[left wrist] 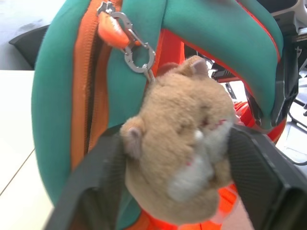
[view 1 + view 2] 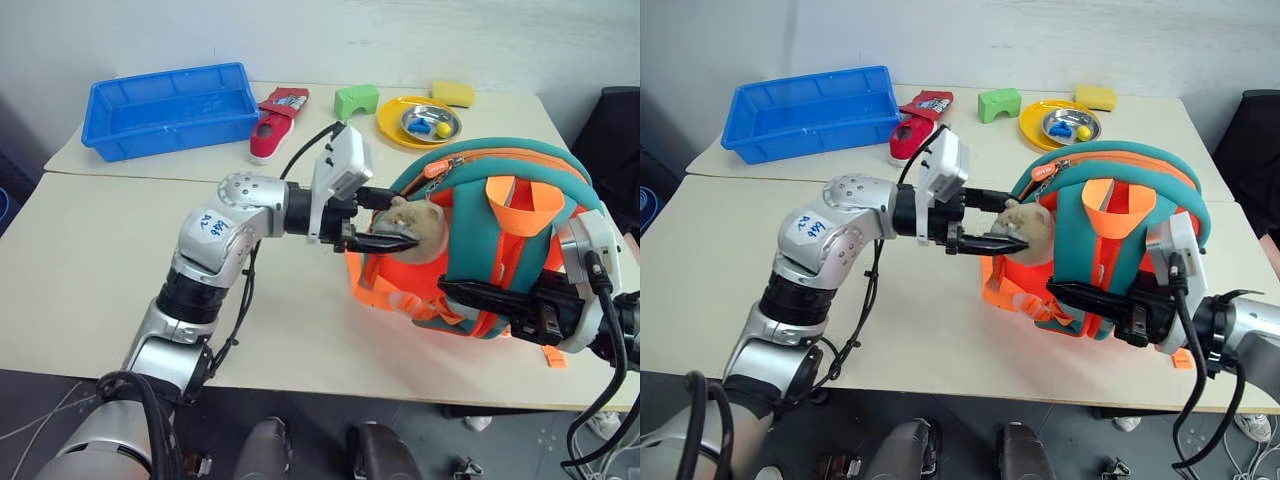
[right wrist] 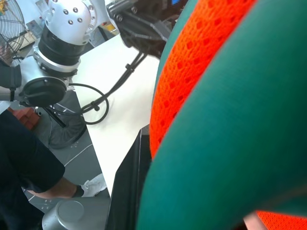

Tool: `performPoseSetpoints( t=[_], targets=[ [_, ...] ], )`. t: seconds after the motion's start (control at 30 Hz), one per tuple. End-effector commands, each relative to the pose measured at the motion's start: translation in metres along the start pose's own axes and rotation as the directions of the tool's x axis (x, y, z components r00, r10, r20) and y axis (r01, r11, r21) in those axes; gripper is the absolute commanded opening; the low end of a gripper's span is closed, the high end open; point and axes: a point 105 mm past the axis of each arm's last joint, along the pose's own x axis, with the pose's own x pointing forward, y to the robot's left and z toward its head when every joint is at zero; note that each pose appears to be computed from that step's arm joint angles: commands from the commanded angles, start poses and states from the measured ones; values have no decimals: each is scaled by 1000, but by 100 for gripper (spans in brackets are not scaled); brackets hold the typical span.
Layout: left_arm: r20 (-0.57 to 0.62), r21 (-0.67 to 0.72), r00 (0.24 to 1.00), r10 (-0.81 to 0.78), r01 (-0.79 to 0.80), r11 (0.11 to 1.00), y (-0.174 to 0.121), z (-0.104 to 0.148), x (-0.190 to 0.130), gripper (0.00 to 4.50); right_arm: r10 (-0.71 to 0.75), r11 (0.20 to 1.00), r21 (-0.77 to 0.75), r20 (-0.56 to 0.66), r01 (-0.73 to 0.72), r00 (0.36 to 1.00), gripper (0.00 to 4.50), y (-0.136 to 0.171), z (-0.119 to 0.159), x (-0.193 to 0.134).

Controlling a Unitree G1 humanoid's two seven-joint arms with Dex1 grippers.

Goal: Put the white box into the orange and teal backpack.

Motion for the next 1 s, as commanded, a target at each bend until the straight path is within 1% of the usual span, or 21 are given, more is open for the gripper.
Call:
performPoseSetpoints(
  t=[0.03,0.1,0.13,0.2,0.27,0.4,0.47,0.57,0.67,0.73,0.87,0.93,1.0],
  targets=[
    [-8,13,1000,9,-9,1000,0,-1,-8,195,4,999,-35,19,-3,1000,0,5,5,-3],
    [-12,19,1000,18,-18,1000,3,-1,-12,149,-4,999,-36,18,5,1000,0,4,6,-5],
    [-12,22,1000,26,-26,999,5,0,-15,114,-11,999,-37,19,11,1000,0,2,7,-6],
    [-6,26,999,44,-44,999,10,4,-21,69,-20,999,-38,19,21,1000,0,0,8,-9],
    [7,24,998,63,-63,998,15,9,-27,39,-26,999,-40,17,27,1000,0,-1,9,-10],
    [-6,30,991,135,-135,990,35,13,-51,33,-43,998,-41,10,43,999,0,-4,8,-17],
    [-45,43,982,183,-181,982,48,7,-70,33,-45,998,-41,8,45,999,0,-4,9,-21],
    [-117,56,968,220,-215,975,59,-9,-91,33,-44,998,-41,10,44,999,0,-3,10,-28],
    [-253,65,955,157,-145,987,49,-50,-99,33,-29,999,-43,37,30,999,0,0,13,-34],
    [-333,72,936,117,-99,993,40,-80,-93,33,-25,998,-53,55,28,998,0,1,15,-35],
    [-408,69,908,93,-71,995,25,-130,-64,33,-44,995,-80,94,51,995,0,0,19,-31],
    [-430,84,898,89,-58,995,21,-143,-53,33,-60,993,-96,92,69,994,0,-2,18,-28],
    [-429,92,898,100,-67,993,21,-148,-47,33,-97,988,-117,74,105,993,0,-7,15,-26]
  ],
)
